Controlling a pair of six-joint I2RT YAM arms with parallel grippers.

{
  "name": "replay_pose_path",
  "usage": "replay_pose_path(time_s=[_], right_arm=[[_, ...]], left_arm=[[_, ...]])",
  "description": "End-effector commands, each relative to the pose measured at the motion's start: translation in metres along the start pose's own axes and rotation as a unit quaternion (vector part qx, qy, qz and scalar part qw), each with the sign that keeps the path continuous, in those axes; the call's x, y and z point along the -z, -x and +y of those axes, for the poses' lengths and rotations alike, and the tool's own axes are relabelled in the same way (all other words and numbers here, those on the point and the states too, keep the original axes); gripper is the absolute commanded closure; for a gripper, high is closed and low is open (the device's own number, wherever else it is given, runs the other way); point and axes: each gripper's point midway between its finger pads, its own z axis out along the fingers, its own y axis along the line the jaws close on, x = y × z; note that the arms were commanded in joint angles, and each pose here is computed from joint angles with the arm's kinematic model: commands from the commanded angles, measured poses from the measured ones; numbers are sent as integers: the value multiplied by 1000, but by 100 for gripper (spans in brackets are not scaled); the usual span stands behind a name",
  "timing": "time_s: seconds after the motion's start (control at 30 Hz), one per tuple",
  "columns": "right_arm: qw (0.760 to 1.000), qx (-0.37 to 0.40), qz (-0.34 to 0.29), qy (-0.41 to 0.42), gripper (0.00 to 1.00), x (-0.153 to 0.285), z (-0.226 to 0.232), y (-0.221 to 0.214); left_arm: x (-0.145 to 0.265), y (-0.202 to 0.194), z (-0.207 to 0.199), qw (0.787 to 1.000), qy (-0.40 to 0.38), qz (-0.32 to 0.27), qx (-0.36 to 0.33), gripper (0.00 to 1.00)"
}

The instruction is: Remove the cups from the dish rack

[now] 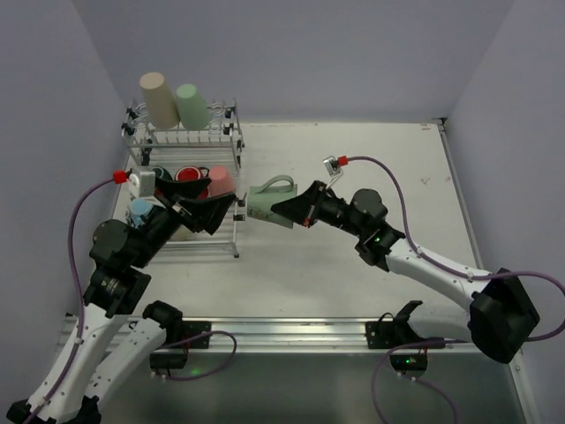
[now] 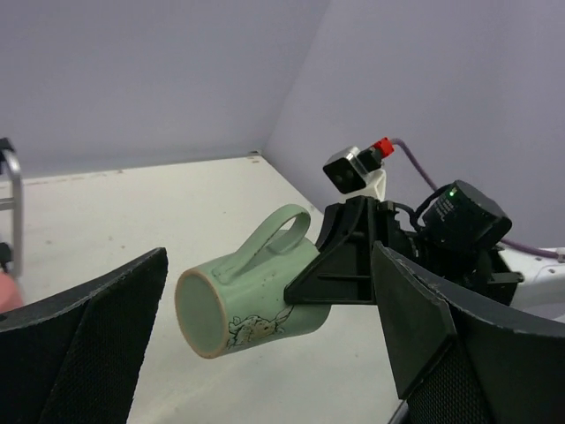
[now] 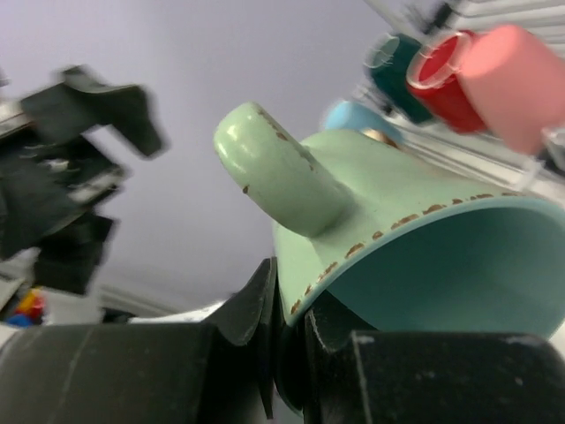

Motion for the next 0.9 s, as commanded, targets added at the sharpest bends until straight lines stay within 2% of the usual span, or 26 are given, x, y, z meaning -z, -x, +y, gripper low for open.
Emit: replay_pose_path(time_s=[0.0, 0.03, 0.07, 0.1, 0.13, 0.2, 0.23, 0.27, 0.3, 0.33, 0.4, 0.47, 0.5, 0.53, 0.6, 0.87], right_arm=[[996, 78, -27, -36, 100, -3, 9, 36], [990, 126, -30, -62, 100, -11, 8, 51], [983, 126, 14, -135, 100, -6, -22, 40], [970, 171, 30, -169, 100, -5, -35, 44], [955, 181, 60, -226, 100, -4, -54, 49], [931, 225, 91, -273, 100, -2, -72, 58], [921, 247, 78, -291, 100, -7, -67, 81], [901, 246, 127, -335, 100, -2, -95, 69], [882, 272, 145, -355, 100, 0, -104, 74], [873, 293, 137, -365, 100, -7, -97, 93], [823, 318, 191, -430, 100, 1, -136, 91], [798, 341, 207, -453, 100, -1, -144, 103], [770, 357, 230, -477, 100, -1, -168, 102], [763, 367, 225, -482, 100, -7, -168, 111], [732, 394, 266, -488, 100, -9, -192, 108], [716, 414, 307, -470, 100, -37, -235, 110]], left_arm=[[21, -11, 32, 994, 87, 30, -58, 0], [26, -17, 39, 992, 103, 38, -61, 0], [33, -29, 52, 988, 132, 57, -63, 0], [40, -32, 56, 985, 140, 61, -73, 0], [44, -38, 61, 983, 150, 70, -77, 0], [52, -58, 74, 978, 165, 96, -86, 0], [54, -66, 78, 976, 168, 105, -87, 0], [56, -78, 84, 974, 170, 121, -89, 0], [57, -83, 87, 973, 171, 126, -91, 0], [57, -87, 88, 972, 171, 131, -92, 0], [56, -92, 91, 972, 169, 134, -92, 0], [54, -90, 85, 975, 154, 132, -94, 0], [54, -90, 84, 975, 151, 131, -94, 0], [54, -90, 85, 975, 151, 131, -94, 0], [53, -93, 85, 975, 145, 137, -95, 0], [52, -94, 98, 974, 149, 143, -89, 0]])
